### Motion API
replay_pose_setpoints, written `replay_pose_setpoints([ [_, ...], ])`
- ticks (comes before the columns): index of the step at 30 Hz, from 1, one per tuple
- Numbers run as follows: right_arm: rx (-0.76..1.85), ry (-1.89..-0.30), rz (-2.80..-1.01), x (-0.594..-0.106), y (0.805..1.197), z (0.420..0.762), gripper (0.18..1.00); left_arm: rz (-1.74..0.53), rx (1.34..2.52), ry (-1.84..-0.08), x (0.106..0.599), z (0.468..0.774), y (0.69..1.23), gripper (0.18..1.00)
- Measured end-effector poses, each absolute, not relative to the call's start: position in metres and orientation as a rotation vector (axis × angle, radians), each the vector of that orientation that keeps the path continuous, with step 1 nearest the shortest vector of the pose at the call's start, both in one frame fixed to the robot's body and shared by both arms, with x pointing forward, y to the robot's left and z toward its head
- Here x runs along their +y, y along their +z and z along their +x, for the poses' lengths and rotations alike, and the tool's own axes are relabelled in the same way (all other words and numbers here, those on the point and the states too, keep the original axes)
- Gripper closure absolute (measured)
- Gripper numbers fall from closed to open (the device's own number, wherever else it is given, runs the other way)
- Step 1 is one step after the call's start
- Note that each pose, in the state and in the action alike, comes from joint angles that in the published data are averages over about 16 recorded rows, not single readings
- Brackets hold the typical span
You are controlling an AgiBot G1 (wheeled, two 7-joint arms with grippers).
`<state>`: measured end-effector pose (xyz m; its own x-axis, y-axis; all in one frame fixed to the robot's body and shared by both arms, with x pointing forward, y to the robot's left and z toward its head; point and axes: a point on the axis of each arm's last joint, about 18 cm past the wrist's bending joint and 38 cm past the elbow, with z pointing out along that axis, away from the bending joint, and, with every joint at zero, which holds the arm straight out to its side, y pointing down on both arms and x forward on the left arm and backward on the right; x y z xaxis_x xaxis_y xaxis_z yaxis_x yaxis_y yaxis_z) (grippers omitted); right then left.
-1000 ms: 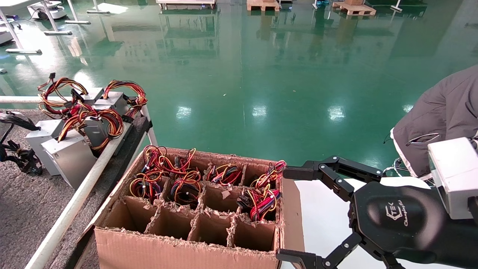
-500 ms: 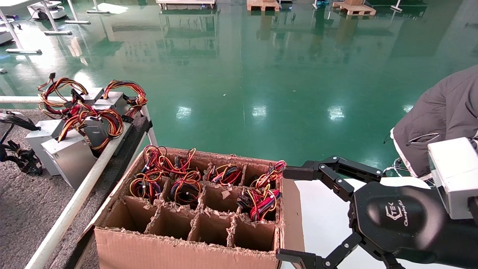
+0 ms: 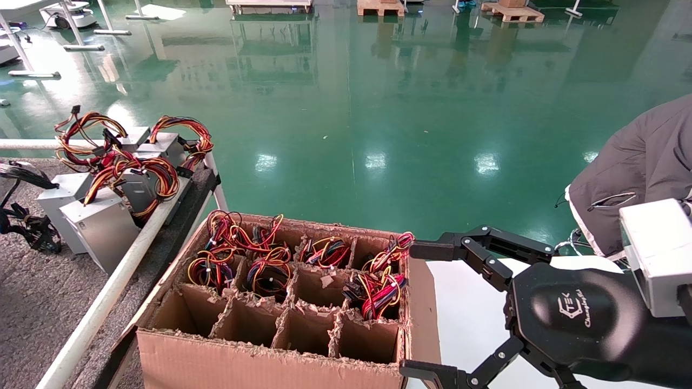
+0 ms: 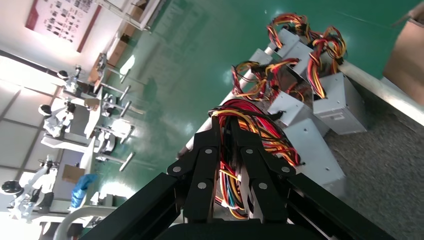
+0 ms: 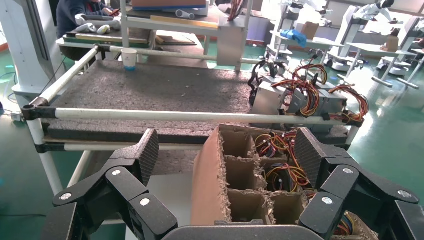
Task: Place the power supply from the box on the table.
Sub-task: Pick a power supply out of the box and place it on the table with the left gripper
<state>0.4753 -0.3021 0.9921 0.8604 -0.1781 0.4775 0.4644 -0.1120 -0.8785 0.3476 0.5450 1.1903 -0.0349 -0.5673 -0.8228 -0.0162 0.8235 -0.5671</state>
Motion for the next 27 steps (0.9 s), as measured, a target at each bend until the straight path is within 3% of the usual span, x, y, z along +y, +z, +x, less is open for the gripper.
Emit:
replay_pose_setpoints([
  [27, -0.23, -0.552, -1.595, -0.302, 0.992, 0.475, 0.178, -0.496, 1.694, -0.443, 0.549, 0.353, 1.142, 0.98],
])
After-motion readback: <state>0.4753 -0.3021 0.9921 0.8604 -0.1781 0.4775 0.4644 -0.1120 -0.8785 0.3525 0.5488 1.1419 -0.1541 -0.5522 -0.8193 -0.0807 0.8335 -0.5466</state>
